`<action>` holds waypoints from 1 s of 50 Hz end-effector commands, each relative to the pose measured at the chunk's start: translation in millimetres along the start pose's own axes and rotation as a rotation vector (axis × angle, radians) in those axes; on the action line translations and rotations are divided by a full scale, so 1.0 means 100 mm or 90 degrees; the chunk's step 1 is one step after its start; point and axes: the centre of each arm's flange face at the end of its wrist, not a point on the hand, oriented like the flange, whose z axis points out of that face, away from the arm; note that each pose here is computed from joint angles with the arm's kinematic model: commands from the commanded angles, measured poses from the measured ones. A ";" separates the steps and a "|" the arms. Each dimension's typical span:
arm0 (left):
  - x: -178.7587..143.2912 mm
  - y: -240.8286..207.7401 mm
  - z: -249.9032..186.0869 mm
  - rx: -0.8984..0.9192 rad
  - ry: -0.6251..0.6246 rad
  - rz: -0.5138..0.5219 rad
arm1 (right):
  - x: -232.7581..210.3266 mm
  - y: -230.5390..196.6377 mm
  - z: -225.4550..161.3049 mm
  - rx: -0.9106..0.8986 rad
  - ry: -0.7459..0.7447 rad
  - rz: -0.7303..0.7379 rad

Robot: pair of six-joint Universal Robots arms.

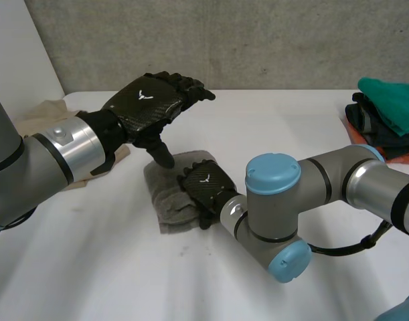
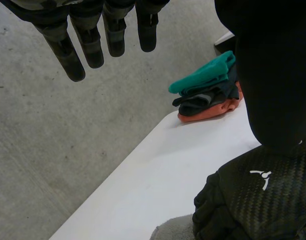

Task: Fold the laundry.

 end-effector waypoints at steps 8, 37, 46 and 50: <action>-0.01 0.01 0.00 -0.001 0.000 0.000 | 0.05 0.04 0.21 0.023 0.016 -0.005; -0.16 -0.08 -0.08 0.010 -0.037 0.012 | 1.94 -0.48 0.32 0.208 0.315 -0.093; -0.17 -0.14 -0.10 0.019 -0.042 0.018 | 3.54 -0.85 -0.32 0.340 0.519 -0.187; -0.15 -0.14 -0.10 0.020 -0.039 0.018 | 4.09 -0.70 -0.65 0.363 0.563 -0.183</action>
